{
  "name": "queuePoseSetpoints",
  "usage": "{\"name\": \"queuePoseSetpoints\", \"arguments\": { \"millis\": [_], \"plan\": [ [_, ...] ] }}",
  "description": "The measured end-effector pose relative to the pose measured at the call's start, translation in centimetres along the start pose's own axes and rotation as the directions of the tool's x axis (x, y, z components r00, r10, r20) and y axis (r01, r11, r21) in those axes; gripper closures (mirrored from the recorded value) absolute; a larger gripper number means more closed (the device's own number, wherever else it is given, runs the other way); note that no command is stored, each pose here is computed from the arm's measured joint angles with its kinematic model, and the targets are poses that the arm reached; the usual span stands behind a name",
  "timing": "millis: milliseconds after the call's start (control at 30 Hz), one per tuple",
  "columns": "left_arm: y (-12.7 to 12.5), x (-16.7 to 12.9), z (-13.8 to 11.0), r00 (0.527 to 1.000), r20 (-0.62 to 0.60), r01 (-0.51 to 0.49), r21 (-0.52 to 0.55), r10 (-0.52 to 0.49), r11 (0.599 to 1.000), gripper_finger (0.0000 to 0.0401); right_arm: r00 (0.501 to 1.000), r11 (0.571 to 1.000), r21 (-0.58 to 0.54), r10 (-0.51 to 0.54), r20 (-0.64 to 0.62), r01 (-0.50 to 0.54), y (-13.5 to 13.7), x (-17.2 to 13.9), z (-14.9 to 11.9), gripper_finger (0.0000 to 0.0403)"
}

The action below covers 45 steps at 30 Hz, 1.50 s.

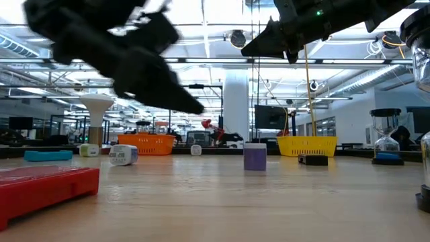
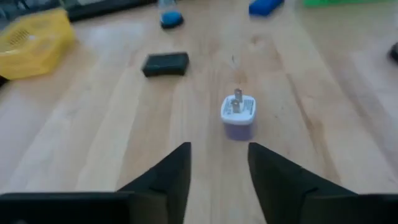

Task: Pick & Place Office items
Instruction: Put the bottom purple charger adapter into the green basket

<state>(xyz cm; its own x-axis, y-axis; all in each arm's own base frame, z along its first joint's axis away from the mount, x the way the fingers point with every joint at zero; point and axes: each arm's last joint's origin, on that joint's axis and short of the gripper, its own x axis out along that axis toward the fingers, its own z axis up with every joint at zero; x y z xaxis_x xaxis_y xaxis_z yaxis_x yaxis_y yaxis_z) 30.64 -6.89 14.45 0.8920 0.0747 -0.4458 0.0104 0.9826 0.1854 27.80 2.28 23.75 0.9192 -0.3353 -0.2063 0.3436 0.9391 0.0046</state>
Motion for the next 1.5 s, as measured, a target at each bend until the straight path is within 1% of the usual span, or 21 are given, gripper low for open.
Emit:
{"name": "queuePoseSetpoints", "arguments": {
  "millis": [100,167,267,367,533,600,700,833,1000,1133,1267,1333,1400,1500],
  "plan": [
    [0.1,-2.8,-1.8,0.995,0.096,0.012,-0.04,-0.009,0.999,0.0274,1.0,1.0,0.001,0.001,0.002,-0.001,0.0,0.0,0.0,0.0399],
    [0.2,-4.4,-2.9,0.984,0.177,0.03,-0.071,-0.016,0.997,0.0287,1.0,1.0,0.001,0.0,0.001,0.0,0.0,0.0,0.0,0.0399],
    [0.4,-6.7,-4.6,0.963,0.269,0.054,-0.092,-0.027,0.994,0.03,1.0,1.0,0.002,0.0,0.004,0.0,0.0,0.0,0.0,0.0399],
    [0.6,-8.5,-6.1,0.943,0.332,0.065,-0.098,-0.029,0.993,0.0307,1.0,1.0,0.001,0.0,0.002,0.0,0.0,0.0,0.0,0.0399],
    [1.1,-10.3,-7.8,0.928,0.367,-0.022,-0.111,0.062,0.994,0.0308,1.0,1.0,0.001,0.001,0.002,-0.001,0.0,0.0,0.0,0.0399],
    [1.2,-10.6,-8.3,0.93,0.359,-0.043,-0.12,0.084,0.992,0.0308,1.0,1.0,0.001,0.001,0.002,-0.001,0.0,0.0,0.0,0.0399],
    [1.2,-10.9,-8.6,0.931,0.356,-0.04,-0.125,0.082,0.991,0.0309,1.0,1.0,0.0,0.0,0.0,0.0,0.0,0.0,0.0,0.0399],
    [1.1,-11.1,-8.3,0.916,0.392,-0.04,-0.109,0.08,0.993,0.0309,1.0,1.0,0.002,0.001,0.004,-0.001,0.0,0.0,0.1,0.0399],
    [1.3,-11.2,-8.6,0.918,0.368,-0.109,-0.124,0.148,0.986,0.0309,1.0,1.0,0.003,0.001,0.005,-0.001,0.0,0.0,0.1,0.0399],
    [1.1,-11.3,-8.6,0.917,0.364,-0.133,-0.104,0.162,0.986,0.0309,1.0,1.0,0.002,0.001,0.003,-0.001,0.0,0.0,0.0,0.0399],
    [1.2,-11.5,-8.6,0.904,0.354,-0.217,-0.107,0.241,0.97,0.0309,1.0,1.0,0.002,0.001,0.004,-0.001,0.0,0.0,0.0,0.0399],
    [1.2,-11.6,-8.4,0.896,0.368,-0.219,-0.12,0.248,0.968,0.031,1.0,1.0,0.002,0.001,0.004,-0.001,0.0,0.0,0.0,0.0399],
    [1.1,-11.9,-8.0,0.889,0.402,-0.187,-0.118,0.219,0.975,0.0322,1.0,1.0,0.002,0.0,0.004,0.0,0.0,0.0,0.0,0.0399],
    [0.7,-12.6,-7.5,0.878,0.436,-0.18,-0.089,0.201,0.98,0.0368,1.0,1.0,0.002,0.0,0.004,0.0,0.0,0.0,0.0,0.0399]
  ]
}}
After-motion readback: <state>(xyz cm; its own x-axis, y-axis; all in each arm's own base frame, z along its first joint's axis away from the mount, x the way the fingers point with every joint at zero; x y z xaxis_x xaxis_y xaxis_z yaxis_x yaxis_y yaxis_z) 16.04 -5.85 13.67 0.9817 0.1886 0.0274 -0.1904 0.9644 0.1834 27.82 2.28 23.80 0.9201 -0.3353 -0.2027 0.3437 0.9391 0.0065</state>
